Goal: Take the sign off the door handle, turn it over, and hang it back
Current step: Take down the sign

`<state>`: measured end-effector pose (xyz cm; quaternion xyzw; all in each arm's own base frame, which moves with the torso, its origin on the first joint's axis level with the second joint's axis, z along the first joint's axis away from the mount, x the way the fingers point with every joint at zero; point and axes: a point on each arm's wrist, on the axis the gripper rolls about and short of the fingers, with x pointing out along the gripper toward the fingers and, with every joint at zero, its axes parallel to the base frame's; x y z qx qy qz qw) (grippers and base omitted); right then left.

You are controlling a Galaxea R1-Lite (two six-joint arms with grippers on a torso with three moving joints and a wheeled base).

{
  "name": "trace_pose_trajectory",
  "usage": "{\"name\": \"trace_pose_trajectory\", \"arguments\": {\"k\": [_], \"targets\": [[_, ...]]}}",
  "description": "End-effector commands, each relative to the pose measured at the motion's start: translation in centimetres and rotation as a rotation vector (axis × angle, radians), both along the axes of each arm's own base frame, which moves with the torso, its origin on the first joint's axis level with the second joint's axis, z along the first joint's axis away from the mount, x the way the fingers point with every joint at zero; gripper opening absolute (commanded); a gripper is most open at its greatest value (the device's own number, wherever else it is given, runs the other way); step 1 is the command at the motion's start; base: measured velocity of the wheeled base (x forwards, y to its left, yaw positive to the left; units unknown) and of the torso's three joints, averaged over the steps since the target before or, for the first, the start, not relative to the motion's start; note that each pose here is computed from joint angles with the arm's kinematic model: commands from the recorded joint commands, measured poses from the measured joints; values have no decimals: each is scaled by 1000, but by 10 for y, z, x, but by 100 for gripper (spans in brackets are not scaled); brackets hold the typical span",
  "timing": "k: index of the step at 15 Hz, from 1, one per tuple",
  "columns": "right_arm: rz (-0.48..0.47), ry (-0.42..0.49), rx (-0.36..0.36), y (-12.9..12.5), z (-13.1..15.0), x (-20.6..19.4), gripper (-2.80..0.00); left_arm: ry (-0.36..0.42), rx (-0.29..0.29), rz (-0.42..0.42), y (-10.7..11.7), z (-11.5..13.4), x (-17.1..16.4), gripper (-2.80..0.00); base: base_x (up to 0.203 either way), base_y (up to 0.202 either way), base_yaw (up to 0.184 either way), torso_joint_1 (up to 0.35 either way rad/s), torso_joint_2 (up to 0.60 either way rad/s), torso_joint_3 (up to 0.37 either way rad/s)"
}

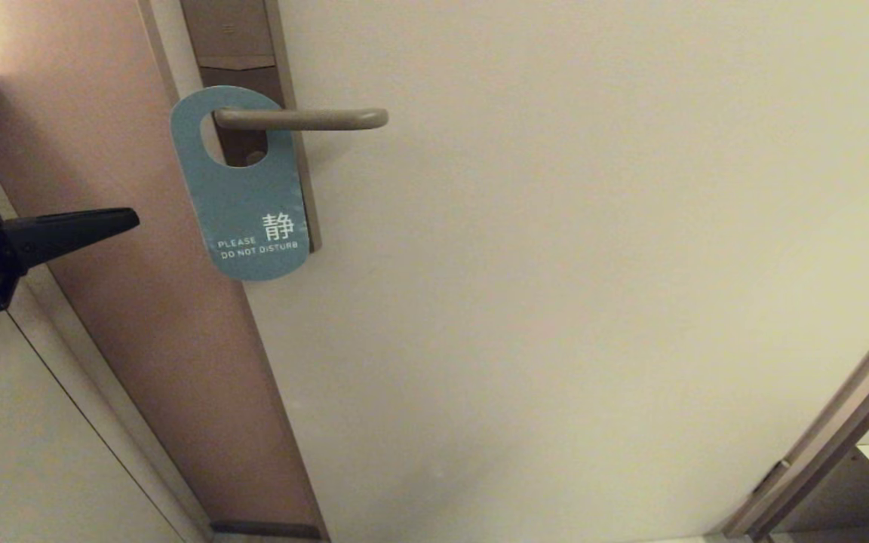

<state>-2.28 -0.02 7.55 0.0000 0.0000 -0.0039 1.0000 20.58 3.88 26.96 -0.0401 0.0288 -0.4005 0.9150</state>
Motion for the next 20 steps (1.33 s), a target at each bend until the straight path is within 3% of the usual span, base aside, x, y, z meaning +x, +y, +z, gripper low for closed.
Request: {"name": "trace_pose_trajectory", "arguments": {"k": [1, 3, 4, 7, 20], "targets": [[0, 0, 0, 0, 0, 0, -280, 41, -11, -15, 4, -11, 14, -280, 0, 0, 0, 0, 0, 0], [0, 0, 0, 0, 0, 0, -280, 55, -15, -35, 5, -15, 17, -280, 0, 0, 0, 0, 0, 0], [0, 0, 0, 0, 0, 0, -280, 54, -9, -39, 5, -17, 19, 0, 0, 0, 0, 0, 0, 0], [0, 0, 0, 0, 0, 0, -280, 2, 53, -46, 7, -24, 26, 0, 0, 0, 0, 0, 0, 0], [0, 0, 0, 0, 0, 0, -280, -42, 60, -196, -13, -13, 56, 0, 0, 0, 0, 0, 0, 0]]}}
